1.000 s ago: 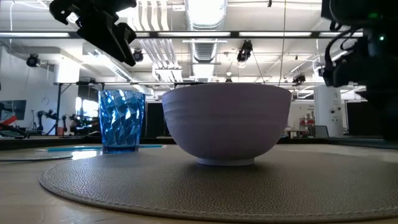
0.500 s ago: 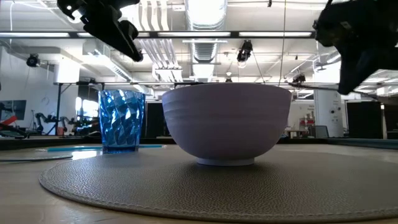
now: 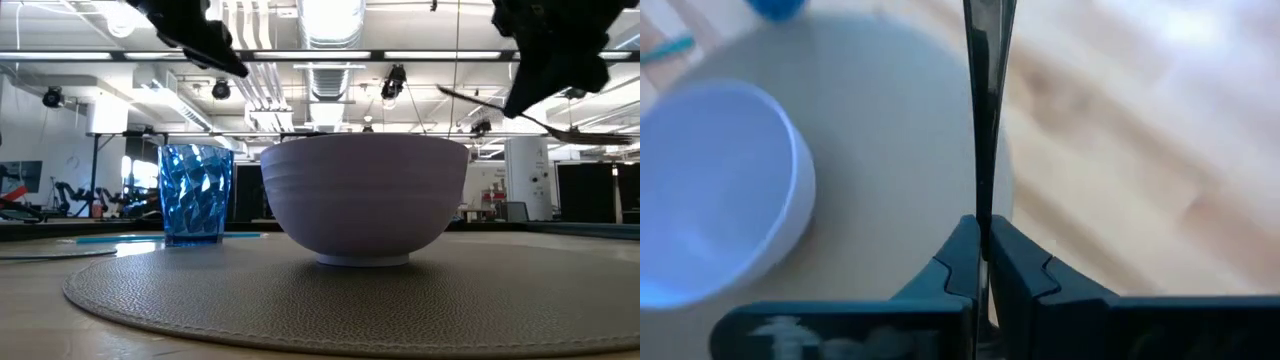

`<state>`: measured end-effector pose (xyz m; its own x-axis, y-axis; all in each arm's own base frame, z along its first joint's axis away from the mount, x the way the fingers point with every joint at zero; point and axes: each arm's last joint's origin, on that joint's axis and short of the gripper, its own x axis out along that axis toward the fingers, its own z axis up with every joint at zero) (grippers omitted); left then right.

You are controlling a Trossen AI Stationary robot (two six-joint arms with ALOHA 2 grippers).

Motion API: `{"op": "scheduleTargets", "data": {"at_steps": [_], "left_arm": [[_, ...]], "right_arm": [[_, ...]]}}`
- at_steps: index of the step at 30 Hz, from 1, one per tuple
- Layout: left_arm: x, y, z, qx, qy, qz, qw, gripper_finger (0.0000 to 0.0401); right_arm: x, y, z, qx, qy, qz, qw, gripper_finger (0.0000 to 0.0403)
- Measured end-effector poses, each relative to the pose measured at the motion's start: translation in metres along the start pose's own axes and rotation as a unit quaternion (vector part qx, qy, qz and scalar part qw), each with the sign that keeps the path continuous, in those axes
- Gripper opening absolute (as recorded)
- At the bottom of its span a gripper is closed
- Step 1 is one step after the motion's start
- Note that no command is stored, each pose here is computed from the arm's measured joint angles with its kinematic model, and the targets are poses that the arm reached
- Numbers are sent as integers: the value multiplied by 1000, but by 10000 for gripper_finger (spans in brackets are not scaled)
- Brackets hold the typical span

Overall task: Pick & Place Utensil
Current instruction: Put the black fork into the violet bowl

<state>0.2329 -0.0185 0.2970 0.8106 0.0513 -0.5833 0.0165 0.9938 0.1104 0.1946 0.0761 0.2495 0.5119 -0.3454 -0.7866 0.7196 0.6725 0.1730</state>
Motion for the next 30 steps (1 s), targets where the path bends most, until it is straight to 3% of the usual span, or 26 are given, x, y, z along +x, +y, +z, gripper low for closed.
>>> {"op": "scheduleTargets", "data": {"at_steps": [13, 30], "left_arm": [[11, -1, 18, -43, -88, 1, 995, 165], [57, -6, 39, -65, -199, 0, 978, 165]], "right_arm": [[-8, 23, 23, -129, -195, 16, 972, 8], [-7, 38, 28, -187, -286, 48, 939, 8]]}}
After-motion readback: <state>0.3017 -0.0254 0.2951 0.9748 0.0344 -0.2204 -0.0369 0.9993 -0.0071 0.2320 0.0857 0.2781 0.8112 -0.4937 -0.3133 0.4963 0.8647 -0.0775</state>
